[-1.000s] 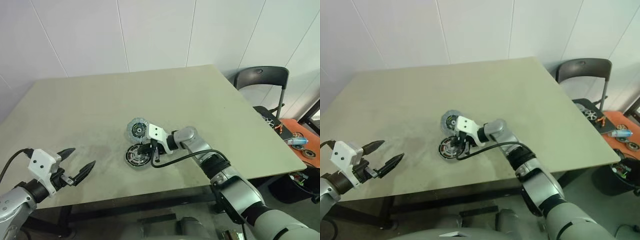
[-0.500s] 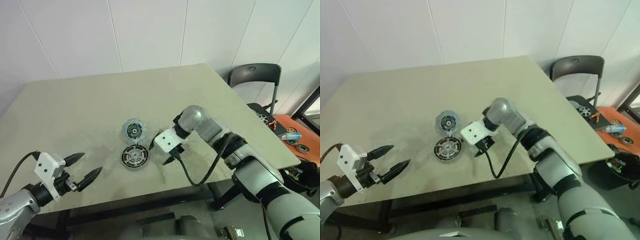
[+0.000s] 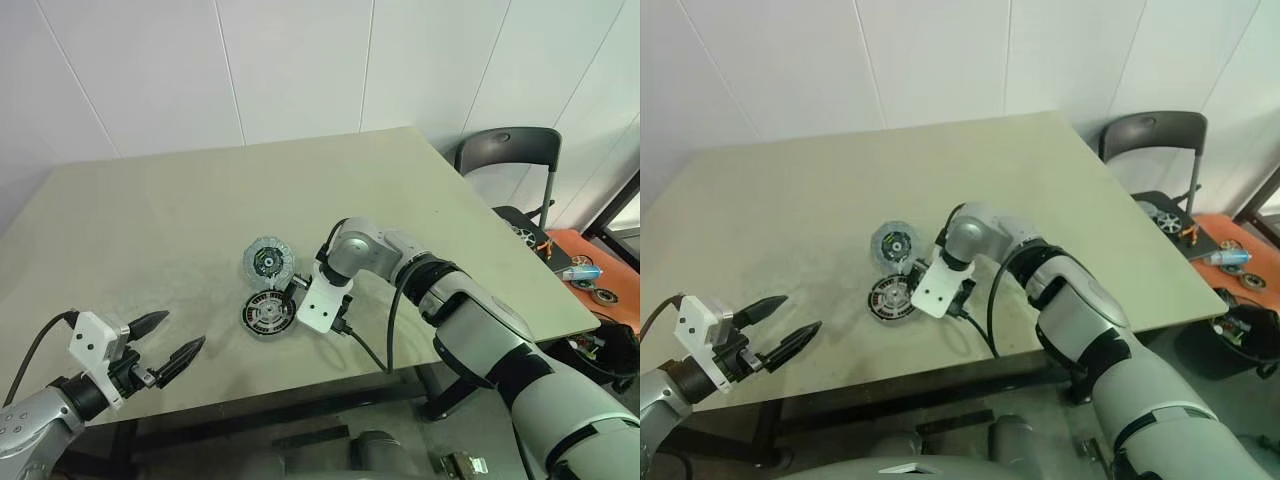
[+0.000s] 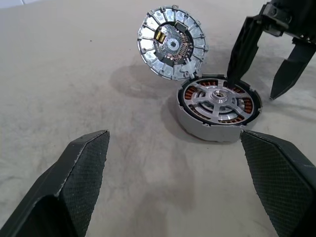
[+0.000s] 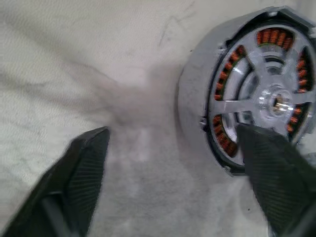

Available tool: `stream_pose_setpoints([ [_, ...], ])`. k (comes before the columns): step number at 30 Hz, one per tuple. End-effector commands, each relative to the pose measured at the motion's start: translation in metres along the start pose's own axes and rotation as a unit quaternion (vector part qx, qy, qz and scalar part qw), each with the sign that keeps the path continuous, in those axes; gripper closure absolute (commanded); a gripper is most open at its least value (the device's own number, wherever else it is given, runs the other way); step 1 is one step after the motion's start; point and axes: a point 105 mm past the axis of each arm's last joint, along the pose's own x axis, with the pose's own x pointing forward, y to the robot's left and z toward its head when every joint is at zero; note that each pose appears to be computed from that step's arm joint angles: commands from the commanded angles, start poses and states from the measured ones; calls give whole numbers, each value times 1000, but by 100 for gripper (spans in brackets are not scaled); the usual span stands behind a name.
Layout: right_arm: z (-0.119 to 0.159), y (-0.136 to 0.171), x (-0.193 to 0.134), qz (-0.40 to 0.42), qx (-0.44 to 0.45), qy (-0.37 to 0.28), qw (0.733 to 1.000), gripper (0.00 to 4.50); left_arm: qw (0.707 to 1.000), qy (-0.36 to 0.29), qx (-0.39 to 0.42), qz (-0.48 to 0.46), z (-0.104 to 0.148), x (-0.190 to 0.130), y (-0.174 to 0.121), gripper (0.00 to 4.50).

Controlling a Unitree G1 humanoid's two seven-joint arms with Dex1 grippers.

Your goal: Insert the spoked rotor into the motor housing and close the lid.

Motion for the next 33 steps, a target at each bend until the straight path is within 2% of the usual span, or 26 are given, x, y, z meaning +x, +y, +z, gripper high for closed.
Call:
stream_pose_setpoints([
  [1, 2, -5, 3, 7, 0, 4, 1000, 162, 999, -18, 26, 12, 11, -1, 5, 0],
  [7, 4, -31, 0, -64, 94, -12, 993, 376, 999, -20, 33, 20, 14, 1, 7, 0],
  [9, -2, -42, -4, -112, 168, 6, 979, 433, 999, -19, 38, 24, 15, 2, 8, 0],
  [12, 11, -38, -4, -90, 266, -28, 959, 442, 999, -21, 38, 25, 17, 4, 7, 0],
  [15, 21, -31, -5, -71, 306, -29, 949, 442, 999, -22, 39, 26, 18, 5, 7, 0],
  [19, 26, -35, -10, -84, 346, -18, 934, 442, 999, -23, 40, 30, 20, 6, 7, 0],
  [24, 41, -41, -13, -65, 374, -37, 925, 442, 999, -16, 34, 34, 18, 6, 6, 0],
  [30, 54, -45, -11, -37, 471, -71, 879, 442, 999, -10, 26, 46, 14, 8, 10, 0],
  [33, 57, -57, -8, -59, 473, -84, 875, 442, 998, -4, 26, 50, 9, 9, 11, 0],
])
